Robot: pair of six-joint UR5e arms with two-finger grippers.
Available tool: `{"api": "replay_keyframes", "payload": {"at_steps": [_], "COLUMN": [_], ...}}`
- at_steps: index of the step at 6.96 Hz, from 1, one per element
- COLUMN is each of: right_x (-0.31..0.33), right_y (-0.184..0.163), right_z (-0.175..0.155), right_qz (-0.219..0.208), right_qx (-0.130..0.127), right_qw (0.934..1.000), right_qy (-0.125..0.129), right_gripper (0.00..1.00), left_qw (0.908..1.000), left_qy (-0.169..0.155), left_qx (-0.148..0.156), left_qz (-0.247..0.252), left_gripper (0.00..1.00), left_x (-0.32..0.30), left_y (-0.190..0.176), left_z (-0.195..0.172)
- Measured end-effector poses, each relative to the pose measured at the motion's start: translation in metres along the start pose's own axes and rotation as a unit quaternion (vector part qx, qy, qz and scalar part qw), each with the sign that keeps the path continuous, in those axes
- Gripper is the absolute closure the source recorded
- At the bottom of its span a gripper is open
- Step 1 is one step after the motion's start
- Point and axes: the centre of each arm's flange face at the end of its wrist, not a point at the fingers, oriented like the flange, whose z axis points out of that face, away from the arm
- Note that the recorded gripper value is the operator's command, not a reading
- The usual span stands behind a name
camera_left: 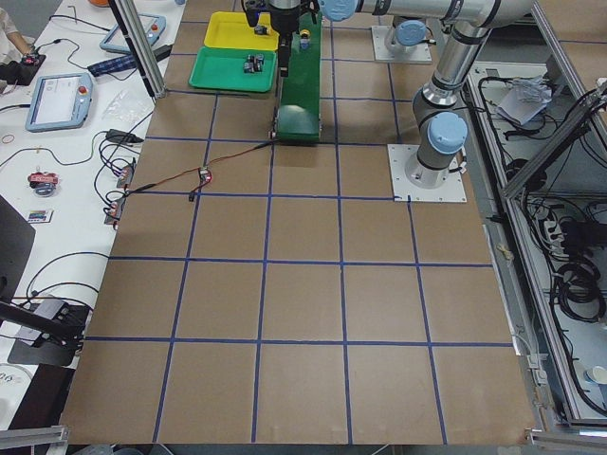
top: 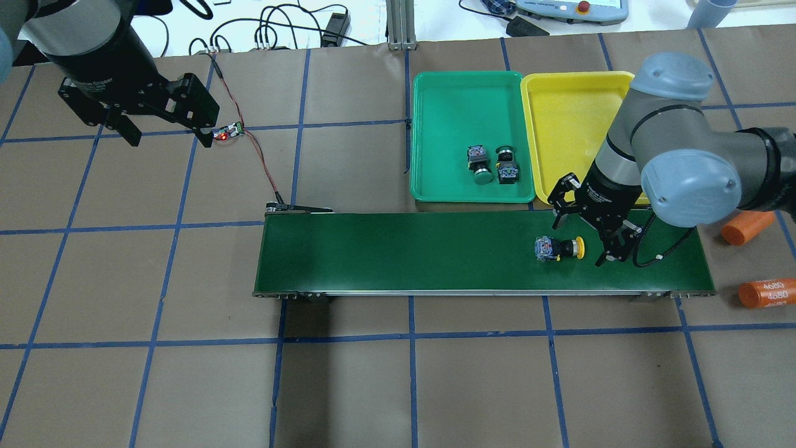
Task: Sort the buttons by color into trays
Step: 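Grasp the yellow switch with the right gripper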
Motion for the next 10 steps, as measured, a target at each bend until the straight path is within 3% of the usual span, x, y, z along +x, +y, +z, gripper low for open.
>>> {"api": "replay_keyframes", "payload": {"at_steps": [3, 4, 5, 6, 7, 8, 10], "right_x": [0.004, 0.003, 0.002, 0.003, 0.003, 0.002, 0.000], "right_y": [-0.008, -0.014, -0.018, -0.020, -0.023, -0.027, -0.040], "right_z": [0.015, 0.022, 0.028, 0.033, 0.035, 0.036, 0.034], "right_qz": [0.007, 0.009, 0.011, 0.011, 0.007, -0.005, -0.059], "right_qx": [-0.006, -0.006, -0.009, -0.010, -0.004, 0.002, 0.010], "right_qw": [1.0000, 0.9999, 0.9999, 0.9998, 0.9999, 1.0000, 0.9982], "right_qy": [0.003, 0.004, 0.006, 0.009, 0.006, 0.001, -0.006], "right_gripper": [0.04, 0.12, 0.15, 0.25, 0.75, 1.00, 1.00], "left_qw": [1.0000, 1.0000, 1.0000, 1.0000, 1.0000, 1.0000, 1.0000], "left_qy": [0.001, 0.002, 0.002, 0.002, 0.002, 0.002, 0.002], "left_qx": [0.000, 0.000, 0.000, 0.000, 0.000, -0.001, -0.001], "left_qz": [0.000, 0.000, 0.000, -0.001, -0.001, -0.001, -0.001], "left_gripper": [0.00, 0.00, 0.00, 0.00, 0.00, 0.00, 0.00], "left_x": [0.000, 0.000, 0.000, 0.000, 0.000, 0.000, 0.000], "left_y": [0.000, 0.000, 0.000, 0.000, 0.000, 0.000, -0.001], "left_z": [0.000, 0.001, 0.001, 0.001, 0.001, 0.001, 0.001]}}
